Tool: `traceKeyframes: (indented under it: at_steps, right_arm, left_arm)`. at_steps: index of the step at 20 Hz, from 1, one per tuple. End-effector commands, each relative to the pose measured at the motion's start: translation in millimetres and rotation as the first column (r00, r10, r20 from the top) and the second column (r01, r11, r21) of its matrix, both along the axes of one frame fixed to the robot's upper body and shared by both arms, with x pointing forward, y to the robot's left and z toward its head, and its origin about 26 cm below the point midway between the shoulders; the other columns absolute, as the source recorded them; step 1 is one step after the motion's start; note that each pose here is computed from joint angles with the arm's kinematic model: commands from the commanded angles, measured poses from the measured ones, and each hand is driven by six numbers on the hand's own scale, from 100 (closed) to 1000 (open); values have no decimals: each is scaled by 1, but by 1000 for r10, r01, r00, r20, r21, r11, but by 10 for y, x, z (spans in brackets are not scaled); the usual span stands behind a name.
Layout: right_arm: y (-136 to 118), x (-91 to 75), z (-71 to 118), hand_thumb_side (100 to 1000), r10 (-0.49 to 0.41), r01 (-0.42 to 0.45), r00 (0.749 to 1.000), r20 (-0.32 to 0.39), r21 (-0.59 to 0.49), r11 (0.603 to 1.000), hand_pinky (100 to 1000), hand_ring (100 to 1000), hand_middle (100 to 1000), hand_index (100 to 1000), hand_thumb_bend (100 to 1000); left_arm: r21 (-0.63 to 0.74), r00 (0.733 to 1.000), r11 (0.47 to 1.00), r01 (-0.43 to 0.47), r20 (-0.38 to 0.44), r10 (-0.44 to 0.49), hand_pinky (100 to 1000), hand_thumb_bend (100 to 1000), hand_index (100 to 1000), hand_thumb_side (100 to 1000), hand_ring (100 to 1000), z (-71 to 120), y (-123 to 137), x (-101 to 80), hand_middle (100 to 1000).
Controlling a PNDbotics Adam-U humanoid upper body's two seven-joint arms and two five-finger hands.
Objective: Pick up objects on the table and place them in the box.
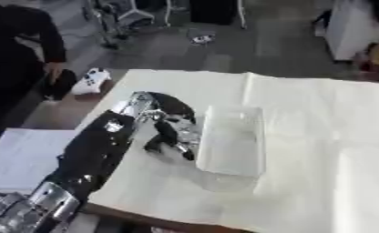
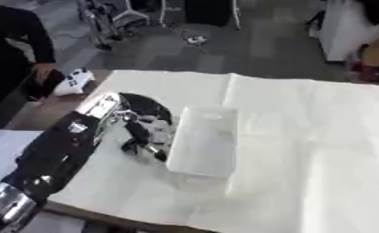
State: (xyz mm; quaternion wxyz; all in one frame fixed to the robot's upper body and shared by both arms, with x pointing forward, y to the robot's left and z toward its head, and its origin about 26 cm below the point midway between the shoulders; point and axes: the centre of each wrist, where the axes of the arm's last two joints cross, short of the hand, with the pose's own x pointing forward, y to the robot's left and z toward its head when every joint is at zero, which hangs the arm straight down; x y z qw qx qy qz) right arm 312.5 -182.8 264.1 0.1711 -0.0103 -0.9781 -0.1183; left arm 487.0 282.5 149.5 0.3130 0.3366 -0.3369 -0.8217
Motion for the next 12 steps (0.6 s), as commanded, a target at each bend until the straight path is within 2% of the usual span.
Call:
traceKeyframes:
  at_steps: [1,3,4,6,8,9,10,11,12]
  right_arm:
    - [34,-30,85,1000,13,-13,999,35,6,1000,470,536,607,871,119]
    - [39,-30,89,1000,14,-14,999,36,9,1000,471,536,607,871,118]
    - [44,-31,92,1000,16,-16,999,38,9,1000,471,536,607,871,118]
    - [55,-32,98,1000,20,-20,999,40,10,1000,471,537,607,870,117]
    - [62,-33,103,1000,23,-23,999,43,12,1000,471,536,607,870,117]
    - [65,-33,106,1000,24,-24,999,44,11,1000,471,536,607,870,116]
    - [67,-33,108,1000,25,-26,999,44,11,1000,471,536,607,870,116]
    - [69,-34,109,1000,26,-26,999,44,11,1000,471,536,607,870,116]
    - [70,-34,110,1000,26,-27,999,45,11,1000,471,536,607,869,116]
  left_arm:
    - [72,999,997,-23,-26,25,1000,677,970,934,1000,65,54,30,938]
    - [91,998,996,-25,-51,29,1000,670,965,916,1000,-2,55,27,932]
    - [88,998,996,-22,-52,27,1000,634,954,895,975,-29,52,26,912]
    - [63,1000,998,-17,-24,18,934,563,908,835,888,-65,49,21,851]
    - [28,1000,999,-15,26,14,690,388,819,746,702,-94,63,18,721]
    - [9,998,1000,-16,58,15,643,335,794,730,651,-98,77,18,676]
    - [-9,996,1000,-19,87,20,559,188,731,704,567,-106,94,18,598]
    - [-24,994,1000,-19,111,22,559,188,731,704,567,-122,107,17,598]
    - [-37,991,999,-18,135,23,455,100,649,684,484,-128,119,18,519]
